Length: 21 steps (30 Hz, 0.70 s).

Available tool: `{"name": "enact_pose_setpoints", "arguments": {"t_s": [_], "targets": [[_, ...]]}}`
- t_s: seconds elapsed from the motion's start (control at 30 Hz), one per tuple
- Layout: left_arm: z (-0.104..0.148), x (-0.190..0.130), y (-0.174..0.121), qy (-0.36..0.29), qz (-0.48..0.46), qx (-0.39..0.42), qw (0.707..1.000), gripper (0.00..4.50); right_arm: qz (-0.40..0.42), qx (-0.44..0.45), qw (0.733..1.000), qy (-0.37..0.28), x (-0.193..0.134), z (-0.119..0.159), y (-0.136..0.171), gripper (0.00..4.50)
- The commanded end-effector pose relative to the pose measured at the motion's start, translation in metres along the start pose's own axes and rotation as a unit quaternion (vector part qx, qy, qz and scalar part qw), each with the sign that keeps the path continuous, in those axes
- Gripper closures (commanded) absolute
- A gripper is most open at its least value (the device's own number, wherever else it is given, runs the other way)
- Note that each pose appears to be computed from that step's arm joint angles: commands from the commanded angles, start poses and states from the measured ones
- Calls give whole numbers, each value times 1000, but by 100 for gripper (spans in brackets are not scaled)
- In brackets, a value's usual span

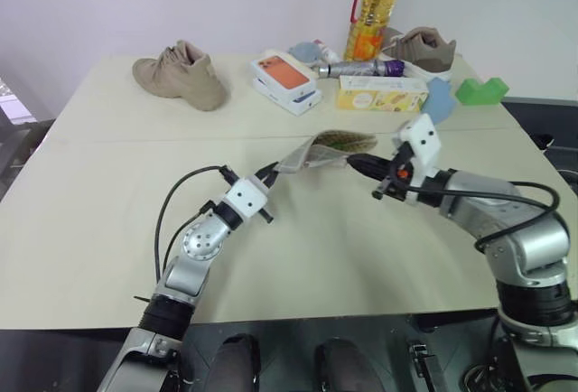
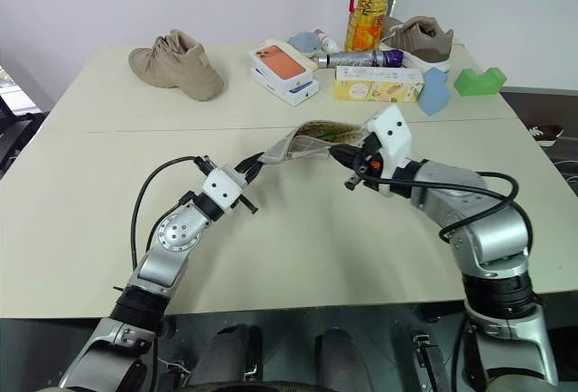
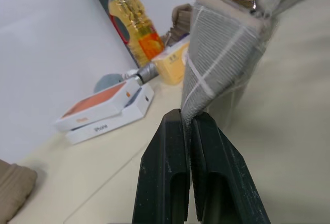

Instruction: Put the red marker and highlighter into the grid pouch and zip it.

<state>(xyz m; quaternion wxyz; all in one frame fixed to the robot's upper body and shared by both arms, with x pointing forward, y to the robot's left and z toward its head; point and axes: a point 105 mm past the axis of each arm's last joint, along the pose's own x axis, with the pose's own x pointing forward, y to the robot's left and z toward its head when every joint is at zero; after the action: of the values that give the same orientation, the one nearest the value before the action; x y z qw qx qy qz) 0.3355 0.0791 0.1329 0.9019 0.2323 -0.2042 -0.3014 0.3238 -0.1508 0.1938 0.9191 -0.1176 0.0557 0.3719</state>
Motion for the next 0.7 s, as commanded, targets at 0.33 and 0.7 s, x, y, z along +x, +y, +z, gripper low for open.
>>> {"name": "enact_pose_setpoints", "arguments": {"t_s": [0.33,0.7], "targets": [[-6,-40,5,29,-39,-23,999,450,-169,-39,983,54,-33,-14,-80,446],[-6,-31,-20,39,-91,-46,994,450,125,-29,992,-12,-13,6,47,446]]}}
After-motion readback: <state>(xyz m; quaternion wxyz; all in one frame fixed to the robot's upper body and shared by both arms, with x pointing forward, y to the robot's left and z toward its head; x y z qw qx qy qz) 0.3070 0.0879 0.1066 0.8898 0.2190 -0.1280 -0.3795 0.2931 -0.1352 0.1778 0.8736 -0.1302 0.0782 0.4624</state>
